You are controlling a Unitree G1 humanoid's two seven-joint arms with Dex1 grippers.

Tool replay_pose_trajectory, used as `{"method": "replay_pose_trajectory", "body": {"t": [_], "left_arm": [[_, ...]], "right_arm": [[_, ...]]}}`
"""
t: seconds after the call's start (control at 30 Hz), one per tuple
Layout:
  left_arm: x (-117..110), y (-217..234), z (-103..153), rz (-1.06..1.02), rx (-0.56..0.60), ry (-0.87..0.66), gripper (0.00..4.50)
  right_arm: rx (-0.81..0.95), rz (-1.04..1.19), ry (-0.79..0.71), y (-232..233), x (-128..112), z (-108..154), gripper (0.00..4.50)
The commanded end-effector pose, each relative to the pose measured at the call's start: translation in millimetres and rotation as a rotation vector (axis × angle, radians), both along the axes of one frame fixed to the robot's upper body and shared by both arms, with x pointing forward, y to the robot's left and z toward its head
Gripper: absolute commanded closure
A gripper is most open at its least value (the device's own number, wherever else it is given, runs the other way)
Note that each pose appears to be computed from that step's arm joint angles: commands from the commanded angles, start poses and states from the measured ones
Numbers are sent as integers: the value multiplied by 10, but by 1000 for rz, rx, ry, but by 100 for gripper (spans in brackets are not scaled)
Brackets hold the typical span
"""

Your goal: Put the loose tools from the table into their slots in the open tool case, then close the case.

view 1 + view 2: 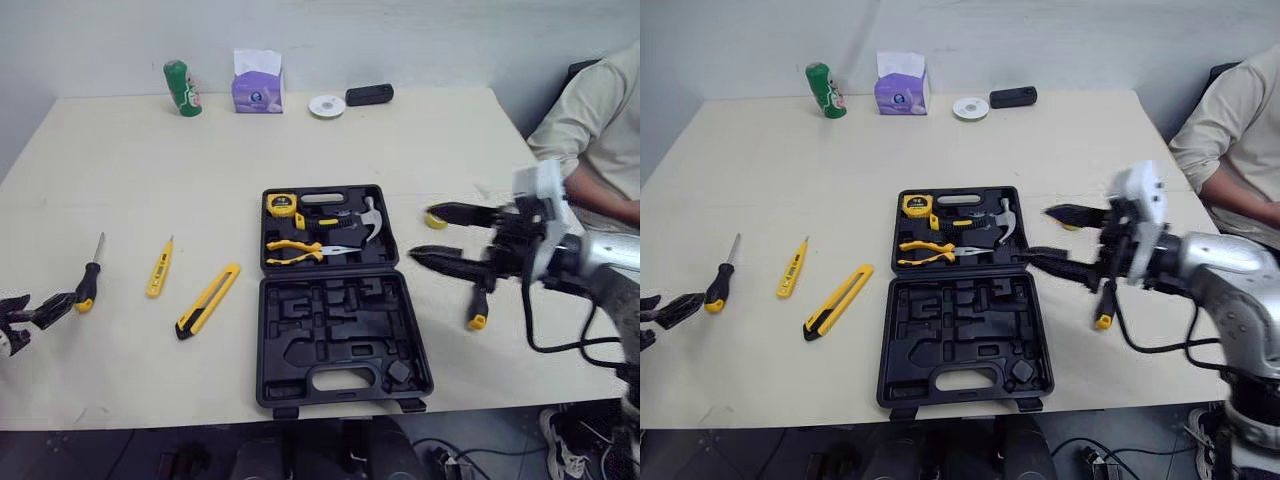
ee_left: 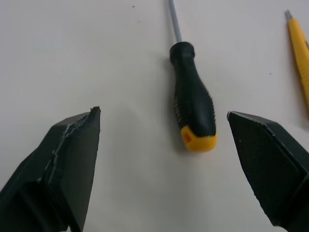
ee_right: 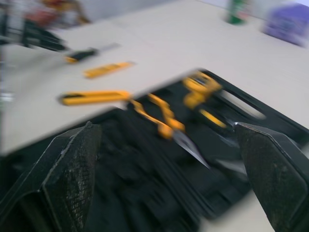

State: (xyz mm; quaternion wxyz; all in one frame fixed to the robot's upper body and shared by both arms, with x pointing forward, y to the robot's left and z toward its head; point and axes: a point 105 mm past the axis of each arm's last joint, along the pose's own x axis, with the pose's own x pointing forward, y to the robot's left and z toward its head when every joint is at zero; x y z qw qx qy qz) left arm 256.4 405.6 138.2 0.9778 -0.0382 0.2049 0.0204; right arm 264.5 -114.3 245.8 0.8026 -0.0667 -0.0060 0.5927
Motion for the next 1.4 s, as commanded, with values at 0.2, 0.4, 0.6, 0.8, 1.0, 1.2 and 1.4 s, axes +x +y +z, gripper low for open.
{"method": "replay_pose_trajectory", "body": {"t": [0.2, 0.4, 0.6, 0.8, 1.0, 1.2, 1.4], "left_arm": [[319, -71, -145, 27, -18, 96, 6], [442, -38, -249, 87, 6, 128, 6], [475, -181, -300, 40, -9, 133, 59], [452, -230, -324, 39, -3, 145, 304], [518, -197, -146, 81, -28, 37, 347], [637, -624, 510, -162, 66, -131, 347], [634, -1415, 763, -601, 177, -103, 347]], "right_arm": [[-18, 221, -63, 341, -108, 123, 0], [-10, 255, -102, 448, -71, 172, 0], [6, 247, -120, 452, -58, 189, 0], [9, 200, -147, 416, 35, 204, 0], [19, 204, -155, 396, 38, 234, 0], [-1, 171, -143, 292, 65, 210, 0], [-28, 94, -110, 127, 49, 75, 0]]}}
